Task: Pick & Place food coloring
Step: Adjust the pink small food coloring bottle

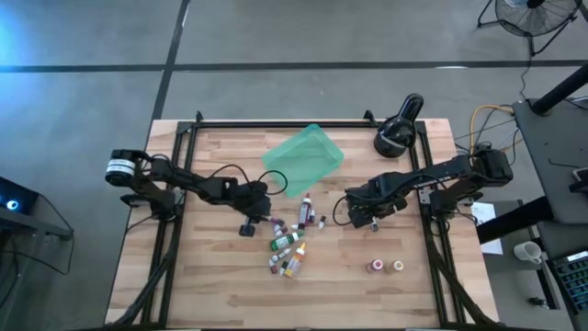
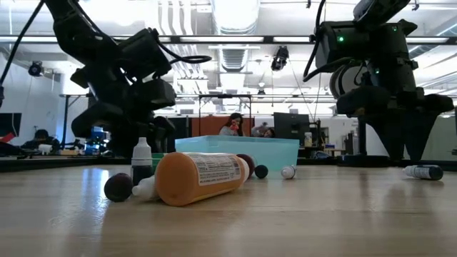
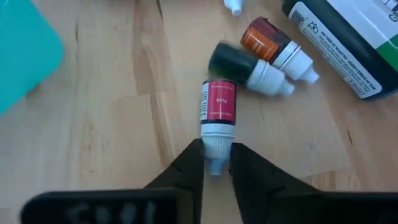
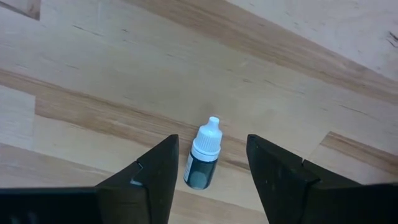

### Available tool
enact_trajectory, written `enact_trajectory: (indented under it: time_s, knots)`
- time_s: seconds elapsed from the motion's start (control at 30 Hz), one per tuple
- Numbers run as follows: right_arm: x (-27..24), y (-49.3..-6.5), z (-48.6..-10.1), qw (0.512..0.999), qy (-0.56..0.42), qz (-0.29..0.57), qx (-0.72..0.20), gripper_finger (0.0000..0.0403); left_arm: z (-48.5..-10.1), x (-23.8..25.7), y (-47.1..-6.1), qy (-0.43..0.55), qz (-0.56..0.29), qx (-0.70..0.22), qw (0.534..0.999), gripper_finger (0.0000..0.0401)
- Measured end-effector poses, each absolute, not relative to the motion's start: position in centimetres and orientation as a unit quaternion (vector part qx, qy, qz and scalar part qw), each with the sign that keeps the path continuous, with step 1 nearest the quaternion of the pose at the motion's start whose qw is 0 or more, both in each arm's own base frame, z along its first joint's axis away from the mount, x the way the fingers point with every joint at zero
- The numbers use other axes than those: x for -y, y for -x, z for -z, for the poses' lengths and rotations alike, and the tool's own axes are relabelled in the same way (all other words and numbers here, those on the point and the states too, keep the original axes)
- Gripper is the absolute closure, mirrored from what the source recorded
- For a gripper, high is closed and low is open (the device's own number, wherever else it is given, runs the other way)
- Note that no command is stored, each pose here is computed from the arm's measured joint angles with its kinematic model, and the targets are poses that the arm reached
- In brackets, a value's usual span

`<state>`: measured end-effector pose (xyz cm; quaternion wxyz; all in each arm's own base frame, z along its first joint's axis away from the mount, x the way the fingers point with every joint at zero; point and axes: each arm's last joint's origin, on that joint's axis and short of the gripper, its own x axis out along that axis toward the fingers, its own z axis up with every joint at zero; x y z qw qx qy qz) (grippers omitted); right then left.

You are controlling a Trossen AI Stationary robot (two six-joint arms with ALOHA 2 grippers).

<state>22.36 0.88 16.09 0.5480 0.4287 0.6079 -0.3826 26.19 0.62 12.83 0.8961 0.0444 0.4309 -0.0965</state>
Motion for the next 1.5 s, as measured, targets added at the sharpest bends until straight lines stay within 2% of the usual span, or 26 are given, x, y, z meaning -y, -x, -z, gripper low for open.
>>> enact_trajectory:
  time_s: [0.1,0.27,0.4,0.5,0.6,0.83,1.2,1.37,1.5]
  knots:
    - [-0.9,-22.4,-16.1,0.548,-0.429,0.383,-0.608,0.0222,-13.2,-0.6,-26.4,-0.026,0.092,-0.436,0.895,0.0384]
    - [-0.9,-22.3,-16.1,0.548,-0.428,0.382,-0.609,0.0224,-14.6,-0.7,-27.3,-0.019,0.083,-0.425,0.901,0.0384]
    - [-0.9,-22.3,-16.1,0.552,-0.422,0.377,-0.613,0.0225,-15.4,-1.2,-27.0,-0.035,0.043,-0.488,0.871,0.0384]
    - [-0.9,-22.3,-16.1,0.553,-0.420,0.375,-0.614,0.0225,-16.6,-1.7,-26.4,-0.027,0.036,-0.553,0.832,0.0384]
    - [-0.9,-22.3,-16.1,0.553,-0.420,0.375,-0.614,0.0225,-18.0,-2.0,-25.2,-0.011,0.013,-0.643,0.765,0.0384]
    - [-0.8,-22.3,-16.1,0.562,-0.409,0.383,-0.609,0.0225,-21.0,-2.9,-23.7,-0.061,-0.054,-0.763,0.642,0.0384]
    - [-0.7,-22.2,-15.9,0.570,-0.396,0.382,-0.610,0.0225,-17.0,-3.6,-22.6,-0.043,-0.024,-0.908,0.416,0.0384]
    - [-0.7,-22.2,-15.9,0.569,-0.396,0.383,-0.611,0.0225,-14.8,-3.7,-23.2,-0.041,-0.019,-0.920,0.389,0.0382]
    - [-0.7,-22.2,-15.9,0.569,-0.396,0.383,-0.611,0.0225,-14.0,-3.8,-23.6,-0.042,-0.020,-0.918,0.395,0.0369]
